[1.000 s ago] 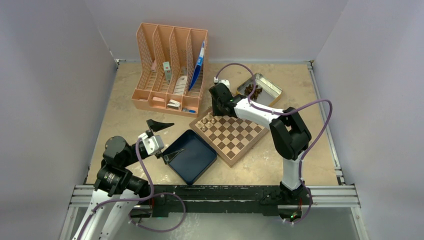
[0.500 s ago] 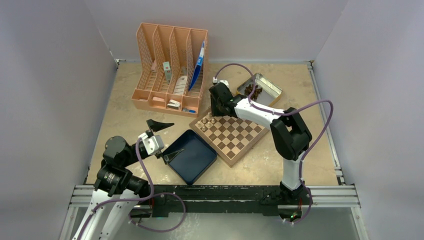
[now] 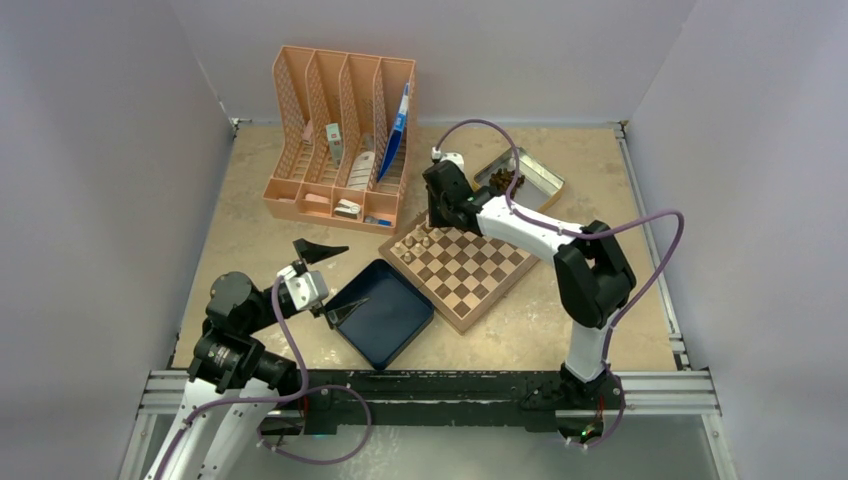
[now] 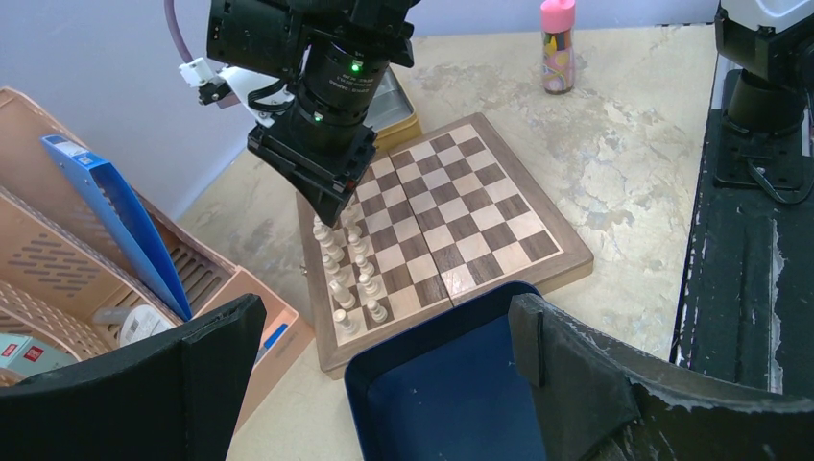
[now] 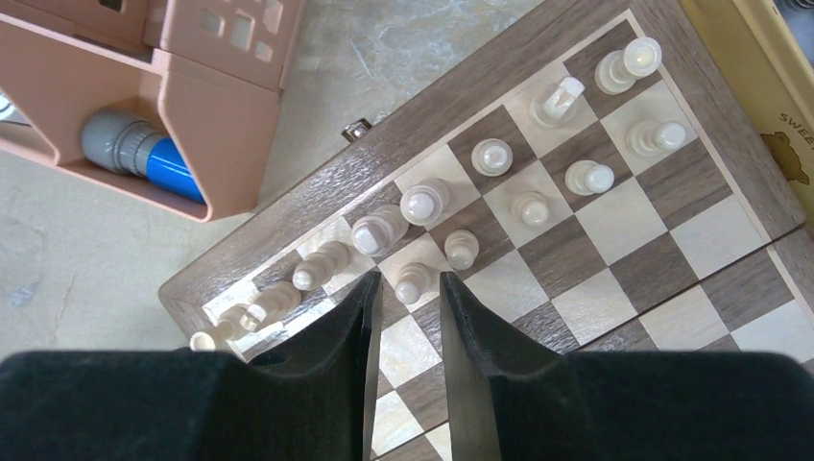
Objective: Set up the chess pieces on the board
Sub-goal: Adjust the chess piece on the chessboard.
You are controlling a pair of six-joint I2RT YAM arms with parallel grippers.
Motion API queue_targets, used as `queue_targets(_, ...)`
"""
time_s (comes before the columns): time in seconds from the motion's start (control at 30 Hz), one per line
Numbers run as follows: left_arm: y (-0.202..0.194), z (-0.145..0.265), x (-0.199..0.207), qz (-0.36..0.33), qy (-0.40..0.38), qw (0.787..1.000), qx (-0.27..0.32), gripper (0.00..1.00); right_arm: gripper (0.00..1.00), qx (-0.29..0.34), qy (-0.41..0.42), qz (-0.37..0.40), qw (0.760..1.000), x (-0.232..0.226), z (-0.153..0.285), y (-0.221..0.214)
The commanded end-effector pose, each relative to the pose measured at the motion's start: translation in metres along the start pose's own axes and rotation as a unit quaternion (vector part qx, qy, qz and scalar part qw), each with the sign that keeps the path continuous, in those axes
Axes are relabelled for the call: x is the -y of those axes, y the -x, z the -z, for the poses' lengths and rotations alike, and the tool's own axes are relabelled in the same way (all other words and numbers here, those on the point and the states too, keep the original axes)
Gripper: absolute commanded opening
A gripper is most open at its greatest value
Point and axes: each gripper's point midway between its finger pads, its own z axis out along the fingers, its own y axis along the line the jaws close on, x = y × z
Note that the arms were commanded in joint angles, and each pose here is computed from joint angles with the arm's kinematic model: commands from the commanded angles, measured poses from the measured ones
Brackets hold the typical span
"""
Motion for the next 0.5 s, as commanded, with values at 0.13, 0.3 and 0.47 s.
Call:
queue_targets(0.13, 0.003, 0.0, 0.0, -0.009, -0.002, 1.0, 0.005, 1.0, 0.31, 0.007, -0.042, 0.01, 0.999, 0.022, -0.008, 0.0)
queue_targets(0.3, 0.002, 0.0, 0.0, -0.009, -0.002, 1.0, 0.005, 1.0, 0.27, 0.002, -0.045, 0.013, 0.999, 0.025, -0.012, -0.004)
queue_targets(0.47, 0.003, -0.001, 0.0, -0.009, -0.002, 1.0, 0.005, 1.0, 0.25, -0.003, -0.045, 0.015, 0.999, 0.027, -0.016, -0.008)
